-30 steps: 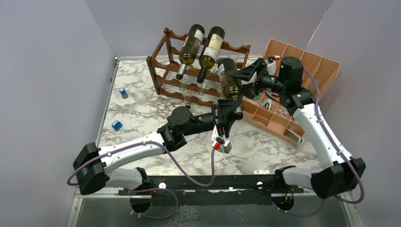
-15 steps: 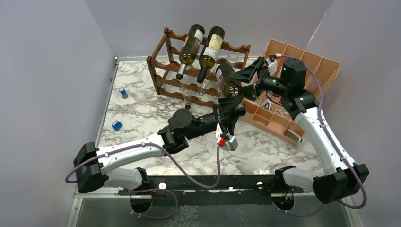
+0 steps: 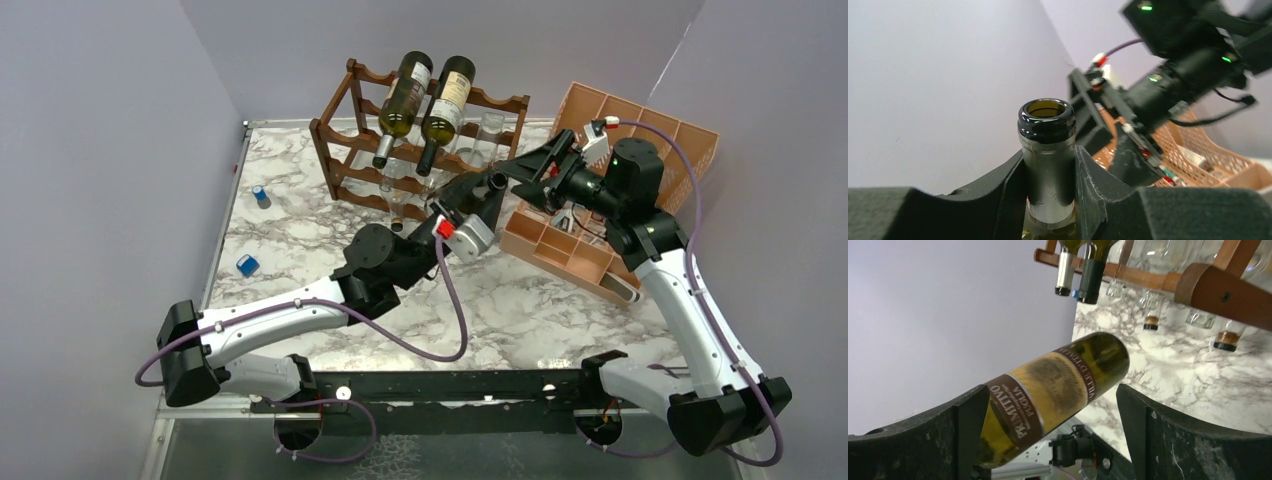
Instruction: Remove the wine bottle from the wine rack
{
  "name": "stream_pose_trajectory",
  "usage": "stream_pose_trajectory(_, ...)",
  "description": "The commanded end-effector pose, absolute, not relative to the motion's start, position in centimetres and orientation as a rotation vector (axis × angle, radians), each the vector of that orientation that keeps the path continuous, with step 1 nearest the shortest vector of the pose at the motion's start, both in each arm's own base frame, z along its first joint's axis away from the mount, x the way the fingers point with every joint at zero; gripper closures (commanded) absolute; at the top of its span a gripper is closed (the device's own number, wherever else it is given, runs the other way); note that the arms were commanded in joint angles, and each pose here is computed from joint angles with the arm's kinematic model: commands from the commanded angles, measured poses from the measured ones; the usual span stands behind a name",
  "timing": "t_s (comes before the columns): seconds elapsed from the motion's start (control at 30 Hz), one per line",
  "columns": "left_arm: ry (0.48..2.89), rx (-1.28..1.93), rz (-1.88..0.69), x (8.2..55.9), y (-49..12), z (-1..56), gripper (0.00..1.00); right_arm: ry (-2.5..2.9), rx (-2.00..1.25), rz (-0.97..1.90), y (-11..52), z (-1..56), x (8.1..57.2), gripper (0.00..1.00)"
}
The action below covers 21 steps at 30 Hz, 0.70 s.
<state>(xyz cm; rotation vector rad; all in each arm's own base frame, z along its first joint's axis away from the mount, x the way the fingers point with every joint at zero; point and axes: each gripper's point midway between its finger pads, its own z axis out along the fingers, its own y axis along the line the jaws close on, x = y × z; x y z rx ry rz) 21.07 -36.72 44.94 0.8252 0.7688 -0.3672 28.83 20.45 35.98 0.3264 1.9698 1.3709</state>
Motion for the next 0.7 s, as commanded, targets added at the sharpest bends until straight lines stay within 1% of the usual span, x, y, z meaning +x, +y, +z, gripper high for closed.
stream_pose_trajectory(0.0, 0.819, 0.397, -0.454, 22.0, -30.7, 52.8, 1.0, 1.882, 0.284, 1.156, 18.1, 37.8, 29.7, 0.0)
stream_pose_trajectory(0.1, 0.93, 0.348, -0.462, 22.8, -29.7, 52.4, 1.0, 1.849, 0.256, 1.027, 16.6, 38.5, 29.8, 0.0)
stream_pose_trajectory(0.23, 1.129, 0.362, -0.414, 24.0, -29.0, 49.7, 1.0, 1.821, 0.182, 0.855, 14.7, 38.4, 29.7, 0.0)
stream_pose_trajectory(0.37, 1.273, 0.383, -0.355, 24.2, -27.3, 46.5, 1.0, 1.865, 0.116, 0.639, 12.2, 35.8, 29.2, 0.0)
stream_pose_trajectory(0.47, 1.355, 0.379, -0.272, 24.3, -24.9, 43.6, 1.0, 1.916, 0.066, 0.514, 10.7, 33.3, 28.4, 0.0)
stream_pose_trajectory(0.57, 1.432, 0.33, -0.183, 25.0, -21.7, 40.7, 1.0, 1.951, 0.032, 0.461, 10.0, 31.3, 27.3, 0.0)
stream_pose_trajectory(0.67, 1.523, 0.273, -0.121, 26.3, -18.8, 38.2, 1.0, 1.948, -0.007, 0.473, 10.1, 30.3, 26.4, 0.0)
